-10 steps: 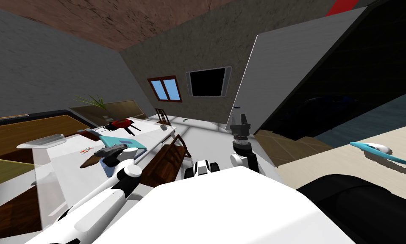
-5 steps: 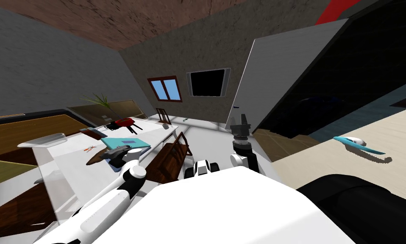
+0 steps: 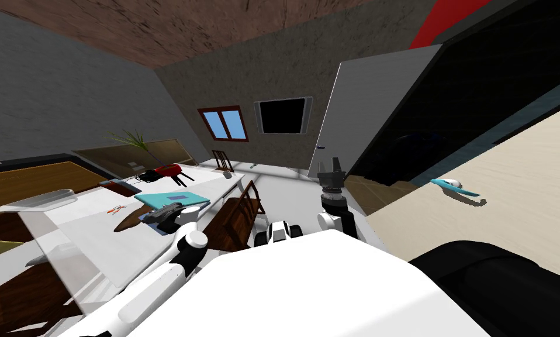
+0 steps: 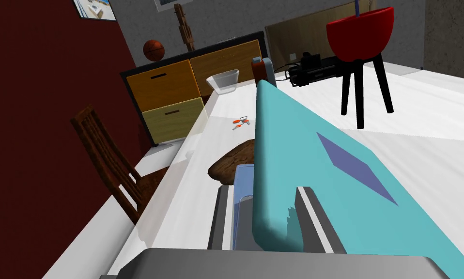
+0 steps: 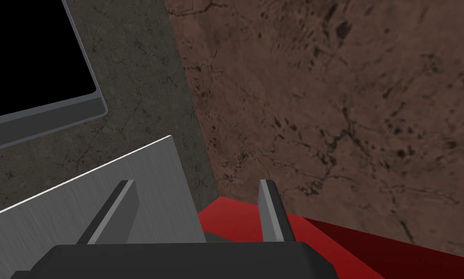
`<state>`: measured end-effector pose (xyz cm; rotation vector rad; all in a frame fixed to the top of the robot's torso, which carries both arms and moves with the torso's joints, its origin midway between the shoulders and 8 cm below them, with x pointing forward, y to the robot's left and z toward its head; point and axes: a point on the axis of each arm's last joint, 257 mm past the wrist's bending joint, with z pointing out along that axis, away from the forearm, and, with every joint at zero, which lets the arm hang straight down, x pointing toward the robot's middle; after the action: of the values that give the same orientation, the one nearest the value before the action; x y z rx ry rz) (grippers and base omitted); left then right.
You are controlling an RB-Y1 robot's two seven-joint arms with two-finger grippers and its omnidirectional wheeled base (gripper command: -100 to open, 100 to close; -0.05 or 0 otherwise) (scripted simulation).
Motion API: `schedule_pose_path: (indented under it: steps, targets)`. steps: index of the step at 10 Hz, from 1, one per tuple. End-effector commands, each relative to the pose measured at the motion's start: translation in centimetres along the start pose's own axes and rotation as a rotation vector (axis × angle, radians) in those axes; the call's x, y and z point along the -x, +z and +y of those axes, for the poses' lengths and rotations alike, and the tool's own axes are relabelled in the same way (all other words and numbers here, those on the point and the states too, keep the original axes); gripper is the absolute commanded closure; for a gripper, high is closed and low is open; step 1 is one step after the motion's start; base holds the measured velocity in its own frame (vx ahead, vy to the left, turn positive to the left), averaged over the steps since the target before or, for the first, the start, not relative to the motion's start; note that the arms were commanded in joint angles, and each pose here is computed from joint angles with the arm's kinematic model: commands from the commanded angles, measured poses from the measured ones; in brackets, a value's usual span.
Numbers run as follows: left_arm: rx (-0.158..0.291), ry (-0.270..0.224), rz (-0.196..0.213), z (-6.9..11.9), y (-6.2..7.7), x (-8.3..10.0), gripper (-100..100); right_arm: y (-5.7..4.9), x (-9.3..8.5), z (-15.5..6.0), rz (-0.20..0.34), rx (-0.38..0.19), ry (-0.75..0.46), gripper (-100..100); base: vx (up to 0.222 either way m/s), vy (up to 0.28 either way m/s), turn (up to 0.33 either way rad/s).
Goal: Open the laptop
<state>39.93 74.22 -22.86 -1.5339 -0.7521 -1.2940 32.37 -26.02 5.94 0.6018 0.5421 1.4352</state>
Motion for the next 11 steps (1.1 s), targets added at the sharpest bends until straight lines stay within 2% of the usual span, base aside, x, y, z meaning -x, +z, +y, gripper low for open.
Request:
schedule_pose_path:
  steps: [1, 3, 4, 5, 6, 7, 9, 10, 11]
  targets:
    - [-0.021, -0.06, -0.01, -0.7, -1.7, 2.3, 100, 0.0, 0.0, 0.0, 0.0, 0.0, 0.0, 0, -0.051, 0.036, -0.169]
    - [-0.021, -0.076, -0.01, -0.7, -1.7, 2.3, 100, 0.0, 0.0, 0.0, 0.0, 0.0, 0.0, 0, -0.015, 0.01, -0.049]
    - [-0.032, -0.111, -0.014, -1.0, -2.6, 3.4, 100, 0.0, 0.0, 0.0, 0.0, 0.0, 0.0, 0, -0.019, 0.013, -0.064]
    - [-0.032, -0.115, -0.014, -1.0, -2.6, 3.4, 100, 0.0, 0.0, 0.0, 0.0, 0.0, 0.0, 0, -0.016, 0.011, -0.054]
    - [-0.033, -0.104, 0.006, -1.5, -0.7, 0.6, -100, 0.0, 0.0, 0.0, 0.0, 0.0, 0.0, 0, -0.01, -0.057, 0.1]
    - [-0.033, -0.104, 0.006, -1.5, -0.7, 0.6, -100, 0.0, 0.0, 0.0, 0.0, 0.0, 0.0, 0, -0.008, -0.073, 0.078]
    - [-0.019, -0.103, 0.012, -1.2, 0.7, -1.4, -100, 0.0, 0.0, 0.0, 0.0, 0.0, 0.0, 0, 0.003, -0.075, 0.079]
    - [-0.019, -0.103, 0.012, -1.2, 0.7, -1.4, -100, 0.0, 0.0, 0.0, 0.0, 0.0, 0.0, 0, 0.002, -0.046, 0.014]
    - [-0.01, -0.103, 0.016, -1.0, 1.6, -2.8, -100, 0.0, 0.0, 0.0, 0.0, 0.0, 0.0, 0, -0.005, -0.049, 0.055]
